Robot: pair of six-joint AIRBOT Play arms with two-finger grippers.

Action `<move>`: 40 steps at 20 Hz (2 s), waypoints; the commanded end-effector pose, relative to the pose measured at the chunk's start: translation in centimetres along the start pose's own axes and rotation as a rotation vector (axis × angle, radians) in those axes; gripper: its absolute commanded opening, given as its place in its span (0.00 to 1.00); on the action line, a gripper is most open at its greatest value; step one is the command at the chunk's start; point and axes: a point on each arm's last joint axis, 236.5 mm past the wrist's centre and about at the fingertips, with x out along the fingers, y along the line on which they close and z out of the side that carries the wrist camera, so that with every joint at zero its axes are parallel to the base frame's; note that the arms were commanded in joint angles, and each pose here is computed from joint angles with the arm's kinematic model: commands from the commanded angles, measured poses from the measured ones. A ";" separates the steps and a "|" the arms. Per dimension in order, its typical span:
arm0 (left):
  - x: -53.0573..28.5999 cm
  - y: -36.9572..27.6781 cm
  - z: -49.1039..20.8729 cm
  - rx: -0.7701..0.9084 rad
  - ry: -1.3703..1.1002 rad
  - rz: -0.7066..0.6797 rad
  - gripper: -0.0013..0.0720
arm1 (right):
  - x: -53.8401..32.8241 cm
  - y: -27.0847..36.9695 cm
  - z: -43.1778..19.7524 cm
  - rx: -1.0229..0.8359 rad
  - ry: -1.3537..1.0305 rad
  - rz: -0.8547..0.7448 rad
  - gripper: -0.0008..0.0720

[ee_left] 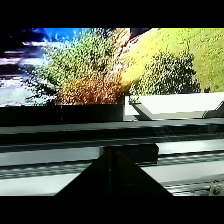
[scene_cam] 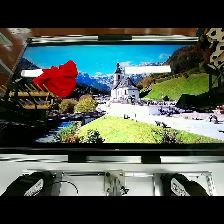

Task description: Fold the shirts.

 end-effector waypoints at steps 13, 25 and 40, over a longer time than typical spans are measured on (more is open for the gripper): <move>-3.5 -7.7 14.4 -0.191 -0.554 -0.406 0.07 | 0.0 -0.3 2.0 0.015 -0.084 -0.013 0.86; 12.7 -0.4 28.4 0.073 -0.341 0.025 0.82 | -0.2 -0.5 3.2 0.035 -0.137 -0.019 0.86; 20.8 8.9 27.2 0.240 -0.067 0.463 0.72 | -0.2 -0.5 3.2 0.058 -0.138 -0.018 0.86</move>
